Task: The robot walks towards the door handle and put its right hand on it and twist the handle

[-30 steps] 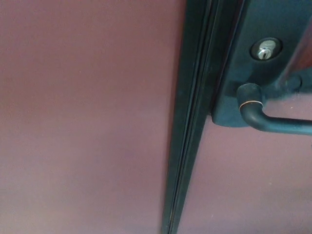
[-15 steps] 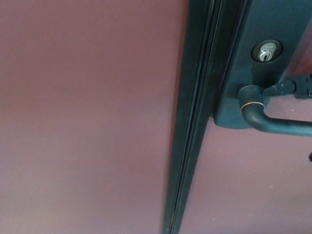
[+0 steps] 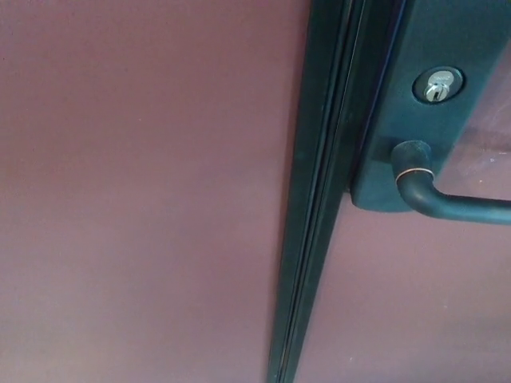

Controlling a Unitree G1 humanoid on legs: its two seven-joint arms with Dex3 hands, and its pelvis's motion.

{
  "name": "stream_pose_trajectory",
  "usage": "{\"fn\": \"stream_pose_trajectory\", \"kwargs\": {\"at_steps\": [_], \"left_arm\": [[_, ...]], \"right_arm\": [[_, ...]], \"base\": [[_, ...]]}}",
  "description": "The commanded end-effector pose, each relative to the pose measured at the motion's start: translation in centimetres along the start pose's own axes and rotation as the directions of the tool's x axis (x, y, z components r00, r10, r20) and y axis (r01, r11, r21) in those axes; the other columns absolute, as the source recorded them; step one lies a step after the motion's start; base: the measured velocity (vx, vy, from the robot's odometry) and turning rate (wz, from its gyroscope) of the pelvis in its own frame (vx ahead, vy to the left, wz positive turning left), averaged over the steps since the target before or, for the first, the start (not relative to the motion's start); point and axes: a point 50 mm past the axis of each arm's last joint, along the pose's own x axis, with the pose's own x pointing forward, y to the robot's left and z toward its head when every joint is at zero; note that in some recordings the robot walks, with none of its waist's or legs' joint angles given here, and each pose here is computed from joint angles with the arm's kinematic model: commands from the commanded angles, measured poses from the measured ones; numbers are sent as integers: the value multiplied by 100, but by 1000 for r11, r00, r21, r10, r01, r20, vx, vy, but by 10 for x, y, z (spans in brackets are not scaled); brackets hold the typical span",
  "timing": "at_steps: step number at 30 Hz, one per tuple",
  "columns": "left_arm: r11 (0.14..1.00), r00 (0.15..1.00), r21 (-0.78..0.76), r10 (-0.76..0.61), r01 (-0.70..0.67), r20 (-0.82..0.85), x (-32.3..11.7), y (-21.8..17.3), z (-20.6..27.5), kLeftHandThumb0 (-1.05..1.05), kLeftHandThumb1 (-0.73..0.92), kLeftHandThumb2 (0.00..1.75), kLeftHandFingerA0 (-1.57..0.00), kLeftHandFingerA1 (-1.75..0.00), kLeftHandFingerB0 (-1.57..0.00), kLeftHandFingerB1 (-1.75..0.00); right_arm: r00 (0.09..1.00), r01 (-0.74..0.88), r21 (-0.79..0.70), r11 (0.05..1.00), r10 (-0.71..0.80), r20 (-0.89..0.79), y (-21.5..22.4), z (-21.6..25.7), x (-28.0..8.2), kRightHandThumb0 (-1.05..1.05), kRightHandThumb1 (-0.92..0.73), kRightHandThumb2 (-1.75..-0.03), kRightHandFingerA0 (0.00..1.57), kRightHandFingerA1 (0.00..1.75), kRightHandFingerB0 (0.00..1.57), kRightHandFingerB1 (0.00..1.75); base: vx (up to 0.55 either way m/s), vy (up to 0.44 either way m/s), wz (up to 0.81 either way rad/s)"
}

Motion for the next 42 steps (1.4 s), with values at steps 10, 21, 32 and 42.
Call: {"fn": "stream_pose_trajectory", "kwargs": {"at_steps": [10, 21, 32, 42], "left_arm": [[998, 998, 12, -67, 67, 16, 4, -12, 5, -21, 60, 57, -43, -40, -36, -35], [997, 997, 11, -74, 74, 15, 2, -20, 0, -21, 59, 57, -42, -40, -35, -35], [997, 997, 24, -77, 77, 19, 5, -21, 4, -21, 59, 57, -42, -39, -35, -35], [994, 995, 61, -96, 95, 14, 6, -27, 6, -21, 59, 57, -41, -39, -35, -35]], "right_arm": [[963, 206, 355, 912, -126, -237, 37, -67, -137, -78, -49, -84, 0, 13, 0, 10], [905, 18, 591, 806, 239, -353, 139, -102, -121, -68, -45, -85, 2, 18, 1, 20], [675, -169, 803, 572, 661, -329, 282, -130, -74, -64, -45, -84, 2, 31, 0, 21], [511, -297, 835, 463, 816, -270, 368, -122, -38, -69, -65, -59, 20, 40, 5, 25]], "base": [[0, 0, 0], [0, 0, 0], [0, 0, 0], [0, 0, 0]]}}
